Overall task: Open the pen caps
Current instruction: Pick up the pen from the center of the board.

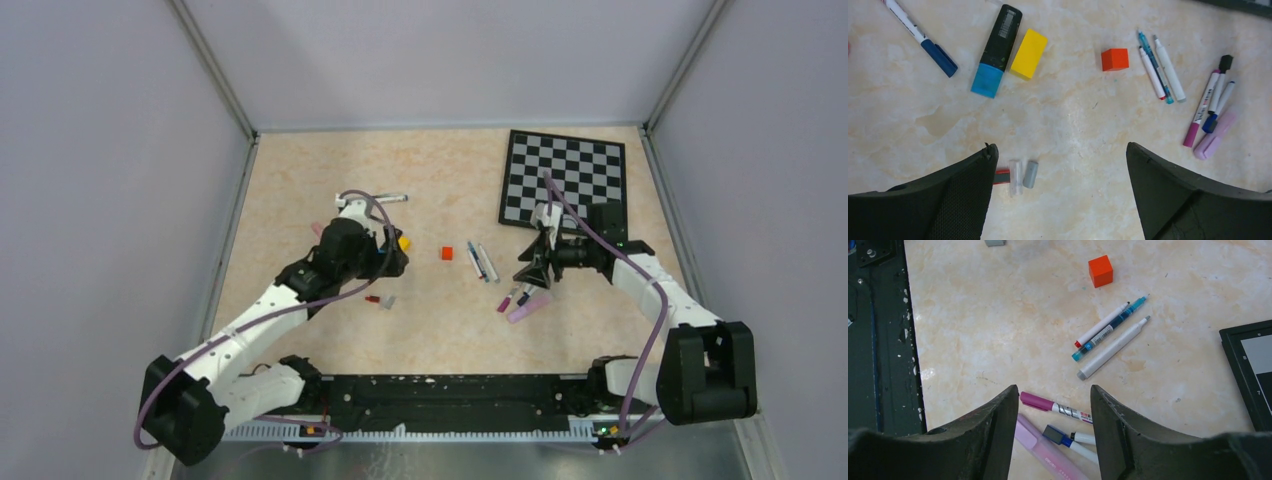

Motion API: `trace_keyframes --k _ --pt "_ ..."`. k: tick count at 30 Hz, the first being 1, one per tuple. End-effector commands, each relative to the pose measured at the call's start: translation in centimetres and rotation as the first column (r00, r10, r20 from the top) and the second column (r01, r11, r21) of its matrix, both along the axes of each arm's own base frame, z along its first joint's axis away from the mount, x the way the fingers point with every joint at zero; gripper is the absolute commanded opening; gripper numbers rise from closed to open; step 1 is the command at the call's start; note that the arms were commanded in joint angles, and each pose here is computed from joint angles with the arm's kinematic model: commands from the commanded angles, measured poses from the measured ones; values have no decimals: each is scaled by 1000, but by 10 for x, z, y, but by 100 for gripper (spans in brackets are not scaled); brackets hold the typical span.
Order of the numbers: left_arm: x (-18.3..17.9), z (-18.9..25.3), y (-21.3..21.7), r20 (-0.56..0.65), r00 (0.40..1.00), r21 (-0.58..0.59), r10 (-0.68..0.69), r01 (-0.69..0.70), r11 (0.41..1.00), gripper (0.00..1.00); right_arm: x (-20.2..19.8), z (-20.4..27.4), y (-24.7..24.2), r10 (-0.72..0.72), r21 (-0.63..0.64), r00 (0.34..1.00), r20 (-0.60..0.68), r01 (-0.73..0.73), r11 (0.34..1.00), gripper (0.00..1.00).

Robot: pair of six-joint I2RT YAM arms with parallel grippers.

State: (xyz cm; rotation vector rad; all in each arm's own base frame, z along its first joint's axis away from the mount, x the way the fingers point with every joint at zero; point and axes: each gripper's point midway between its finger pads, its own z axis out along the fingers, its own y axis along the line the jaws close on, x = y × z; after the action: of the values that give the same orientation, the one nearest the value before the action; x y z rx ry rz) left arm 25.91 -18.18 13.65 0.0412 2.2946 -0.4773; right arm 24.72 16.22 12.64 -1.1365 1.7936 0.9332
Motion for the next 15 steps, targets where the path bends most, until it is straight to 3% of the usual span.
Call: trace_keyframes --k 1,6,12,15 --pt "3 27 -18 112 990 -194 -90 111 975 99 -16 2 0 105 7 988 117 -106 994 56" --pt "-7 30 -28 128 984 -278 -124 155 948 99 -48 -22 -7 329 -119 905 270 -308 944 58" --pt "-12 31 -34 134 983 -342 -127 166 925 99 -43 -32 -17 363 -207 901 239 -318 925 58" --pt "-13 39 -40 162 977 -387 -137 190 902 99 -42 -39 -23 430 -284 868 247 -359 889 57"
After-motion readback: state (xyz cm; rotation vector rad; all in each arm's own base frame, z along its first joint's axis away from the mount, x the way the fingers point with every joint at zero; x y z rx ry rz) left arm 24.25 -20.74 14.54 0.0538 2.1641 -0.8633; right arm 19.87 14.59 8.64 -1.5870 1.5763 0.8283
